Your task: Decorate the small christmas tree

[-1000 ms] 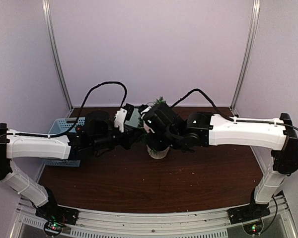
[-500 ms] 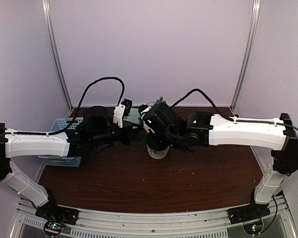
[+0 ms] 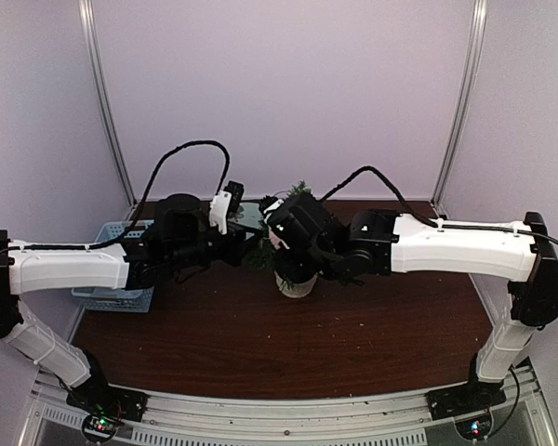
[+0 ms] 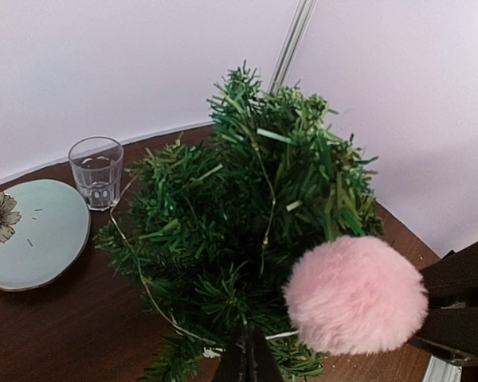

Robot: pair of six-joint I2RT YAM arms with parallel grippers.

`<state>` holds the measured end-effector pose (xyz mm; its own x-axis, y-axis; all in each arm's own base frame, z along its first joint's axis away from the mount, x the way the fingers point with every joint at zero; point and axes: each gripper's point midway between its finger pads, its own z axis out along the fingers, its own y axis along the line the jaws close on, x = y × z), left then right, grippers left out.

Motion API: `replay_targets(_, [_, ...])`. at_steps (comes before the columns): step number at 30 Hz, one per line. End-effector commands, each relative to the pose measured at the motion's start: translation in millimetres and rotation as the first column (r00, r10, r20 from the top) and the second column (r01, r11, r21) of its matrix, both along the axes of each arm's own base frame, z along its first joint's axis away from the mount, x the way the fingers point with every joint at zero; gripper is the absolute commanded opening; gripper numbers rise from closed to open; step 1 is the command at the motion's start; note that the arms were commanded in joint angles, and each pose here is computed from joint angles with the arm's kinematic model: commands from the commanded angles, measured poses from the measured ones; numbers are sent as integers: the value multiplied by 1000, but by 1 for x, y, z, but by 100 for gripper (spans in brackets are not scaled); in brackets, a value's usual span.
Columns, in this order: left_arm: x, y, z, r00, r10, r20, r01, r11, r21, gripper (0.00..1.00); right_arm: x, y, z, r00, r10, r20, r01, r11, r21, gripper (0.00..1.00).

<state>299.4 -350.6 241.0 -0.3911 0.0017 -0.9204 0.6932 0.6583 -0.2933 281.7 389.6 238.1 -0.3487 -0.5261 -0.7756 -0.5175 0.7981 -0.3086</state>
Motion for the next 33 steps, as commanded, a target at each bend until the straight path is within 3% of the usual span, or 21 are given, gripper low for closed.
replay_targets(1, [9,1,20,999,25,23,-24,999,-40,0,-1,0,0,1000,-5,-1,5,1000,1,0])
replay_targets(33, [32,24,-13,989,139,-49,-138,990,29,0,-2,-6,0,1000,-11,2,11,1000,-3,0])
